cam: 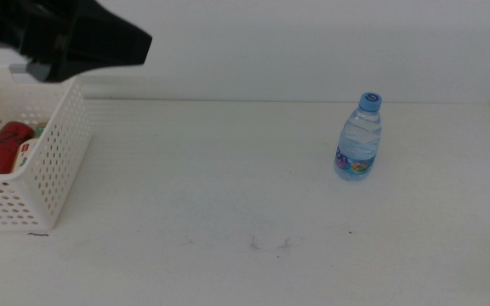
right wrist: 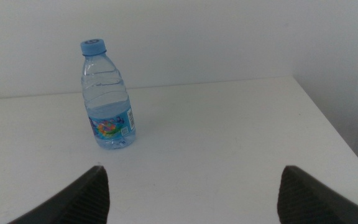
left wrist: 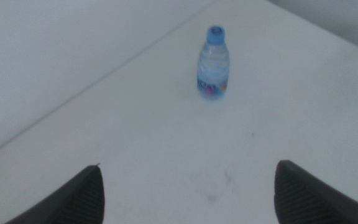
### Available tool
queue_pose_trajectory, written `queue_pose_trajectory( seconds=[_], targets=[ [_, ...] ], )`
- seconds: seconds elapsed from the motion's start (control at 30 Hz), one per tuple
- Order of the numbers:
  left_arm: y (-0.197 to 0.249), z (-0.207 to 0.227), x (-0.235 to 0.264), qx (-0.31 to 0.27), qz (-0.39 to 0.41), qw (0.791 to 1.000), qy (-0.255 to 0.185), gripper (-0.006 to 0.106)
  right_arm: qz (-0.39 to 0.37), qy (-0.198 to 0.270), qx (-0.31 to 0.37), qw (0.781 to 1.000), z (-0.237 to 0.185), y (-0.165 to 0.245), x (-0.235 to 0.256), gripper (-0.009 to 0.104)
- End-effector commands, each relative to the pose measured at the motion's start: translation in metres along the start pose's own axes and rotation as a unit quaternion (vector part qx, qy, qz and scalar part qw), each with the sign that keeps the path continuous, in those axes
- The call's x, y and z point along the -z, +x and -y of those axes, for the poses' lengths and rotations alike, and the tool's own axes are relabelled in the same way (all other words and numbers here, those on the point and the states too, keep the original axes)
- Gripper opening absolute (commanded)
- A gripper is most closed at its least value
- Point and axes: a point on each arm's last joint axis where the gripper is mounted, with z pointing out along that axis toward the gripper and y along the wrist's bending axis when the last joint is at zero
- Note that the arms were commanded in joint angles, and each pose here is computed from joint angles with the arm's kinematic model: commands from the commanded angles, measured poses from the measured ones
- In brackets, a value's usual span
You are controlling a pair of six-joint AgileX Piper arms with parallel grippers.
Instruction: Use arms to grab the bottles and put them into the dustbin to the left of the table.
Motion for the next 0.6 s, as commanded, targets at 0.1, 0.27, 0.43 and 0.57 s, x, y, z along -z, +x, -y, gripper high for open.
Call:
queue_pose_trajectory(
  seconds=[0.1,0.27,0.43,0.57],
  targets=[
    [-0.006,0.0,0.0,0.012,0.039,0.999,-0.005,0.094,0.003,0.006,0.009,1.0,0.001,0.0,0.0,0.089],
    [-0.01,-0.003,0.0,0.012,0.06,0.998,-0.019,0.094,0.003,0.006,0.009,1.0,0.001,0.0,0.0,0.089],
    [-0.014,-0.005,0.001,0.006,0.079,0.996,-0.032,0.094,0.003,0.006,0.009,1.0,0.001,0.0,0.0,0.089],
    [-0.015,-0.006,0.001,0.006,0.087,0.995,-0.038,0.094,0.003,0.006,0.009,1.0,0.001,0.0,0.0,0.089]
  ],
)
